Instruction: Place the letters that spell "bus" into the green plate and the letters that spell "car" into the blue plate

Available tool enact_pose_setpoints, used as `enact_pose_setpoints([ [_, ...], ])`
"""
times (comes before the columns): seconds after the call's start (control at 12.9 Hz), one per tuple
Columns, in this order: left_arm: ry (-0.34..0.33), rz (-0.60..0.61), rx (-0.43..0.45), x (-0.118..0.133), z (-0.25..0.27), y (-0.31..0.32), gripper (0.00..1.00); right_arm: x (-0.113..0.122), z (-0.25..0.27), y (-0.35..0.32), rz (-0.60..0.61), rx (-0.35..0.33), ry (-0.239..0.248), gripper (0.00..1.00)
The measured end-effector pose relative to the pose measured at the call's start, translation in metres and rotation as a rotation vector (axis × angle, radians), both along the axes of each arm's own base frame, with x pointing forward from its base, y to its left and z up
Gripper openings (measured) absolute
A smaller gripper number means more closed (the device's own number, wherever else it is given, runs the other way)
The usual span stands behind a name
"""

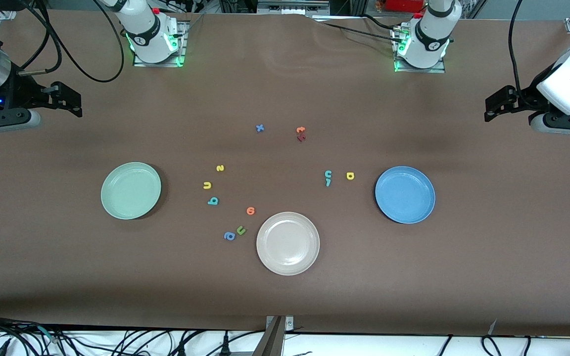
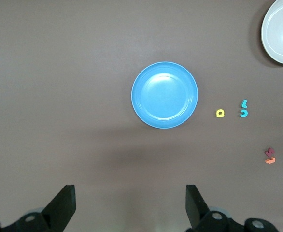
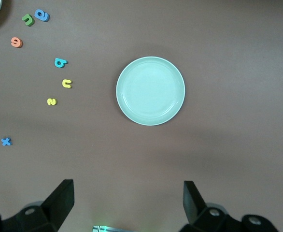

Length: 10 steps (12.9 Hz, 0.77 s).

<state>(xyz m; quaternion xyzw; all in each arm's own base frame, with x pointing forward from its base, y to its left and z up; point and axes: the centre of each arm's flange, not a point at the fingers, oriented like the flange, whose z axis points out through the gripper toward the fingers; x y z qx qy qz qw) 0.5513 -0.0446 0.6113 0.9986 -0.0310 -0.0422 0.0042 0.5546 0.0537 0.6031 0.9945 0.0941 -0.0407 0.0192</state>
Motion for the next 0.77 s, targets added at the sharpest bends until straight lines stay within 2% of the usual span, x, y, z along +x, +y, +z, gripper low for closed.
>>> enact_pose_setpoints([
  [0.46, 0.014, -0.005, -0.026, 0.002, -0.006, -0.006, 1.0, 0.0, 0.0, 0.0, 0.0, 0.0, 0.0, 1.0],
  [0.77, 0.079, -0.062, -0.055, 0.013, -0.04, -0.042, 1.0, 0.0, 0.0, 0.001, 0.002, 0.0, 0.0, 1.0],
])
